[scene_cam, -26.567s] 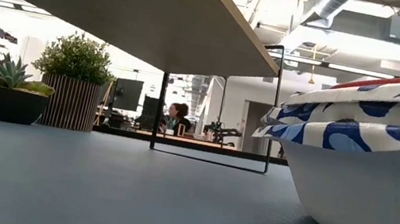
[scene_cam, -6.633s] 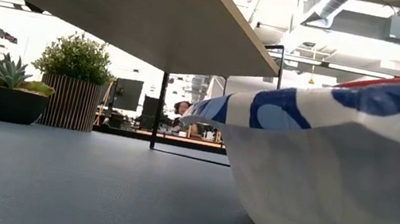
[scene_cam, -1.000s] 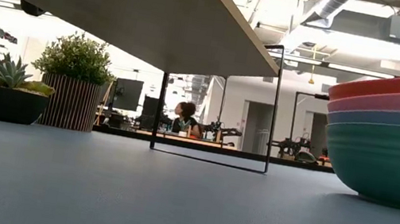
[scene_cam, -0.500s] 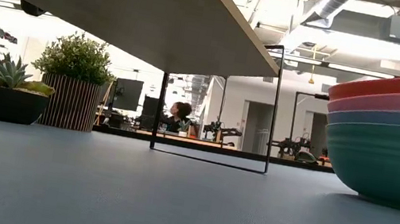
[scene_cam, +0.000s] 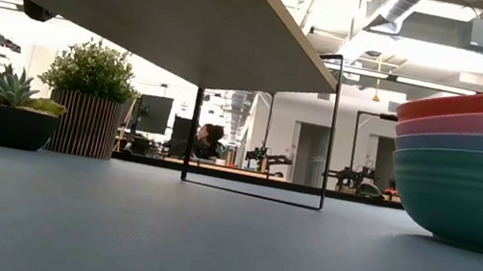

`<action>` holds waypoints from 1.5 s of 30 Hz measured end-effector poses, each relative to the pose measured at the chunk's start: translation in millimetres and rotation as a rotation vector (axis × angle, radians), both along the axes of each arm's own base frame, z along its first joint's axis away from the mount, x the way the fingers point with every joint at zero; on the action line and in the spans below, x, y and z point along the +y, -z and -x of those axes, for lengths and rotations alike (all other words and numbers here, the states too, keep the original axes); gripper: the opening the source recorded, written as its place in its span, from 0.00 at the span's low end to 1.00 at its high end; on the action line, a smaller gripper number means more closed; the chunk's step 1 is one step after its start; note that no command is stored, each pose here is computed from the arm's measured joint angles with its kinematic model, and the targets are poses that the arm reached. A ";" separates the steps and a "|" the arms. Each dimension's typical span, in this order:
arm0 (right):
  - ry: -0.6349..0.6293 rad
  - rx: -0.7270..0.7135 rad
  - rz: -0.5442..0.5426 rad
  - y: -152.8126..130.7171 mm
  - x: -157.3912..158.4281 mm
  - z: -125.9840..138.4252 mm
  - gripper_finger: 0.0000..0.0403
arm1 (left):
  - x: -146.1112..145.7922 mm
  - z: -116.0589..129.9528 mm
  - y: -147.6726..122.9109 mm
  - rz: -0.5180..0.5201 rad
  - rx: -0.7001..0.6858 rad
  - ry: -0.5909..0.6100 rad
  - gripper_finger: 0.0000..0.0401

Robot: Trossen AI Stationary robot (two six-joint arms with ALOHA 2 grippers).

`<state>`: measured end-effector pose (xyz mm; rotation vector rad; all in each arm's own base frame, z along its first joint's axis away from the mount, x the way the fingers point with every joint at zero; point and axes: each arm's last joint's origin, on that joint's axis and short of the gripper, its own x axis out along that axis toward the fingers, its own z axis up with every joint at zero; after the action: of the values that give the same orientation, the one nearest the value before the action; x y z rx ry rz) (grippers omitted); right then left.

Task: Place and stack bowls onto a shelf
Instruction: Stack the white bowl on top of the other white bowl on the shelf, then put the orange bowl on the shelf

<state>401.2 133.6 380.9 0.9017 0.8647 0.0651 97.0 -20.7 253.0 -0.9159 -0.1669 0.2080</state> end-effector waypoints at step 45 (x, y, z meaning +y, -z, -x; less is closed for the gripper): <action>0.163 0.368 0.247 9.6 4.1 53.0 0.29 | -0.1 0.0 1.2 0.001 0.011 0.001 0.30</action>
<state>348.3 137.7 371.4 0.7585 1.1088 -0.3522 97.0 -20.8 251.8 -0.9162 -0.1560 0.2119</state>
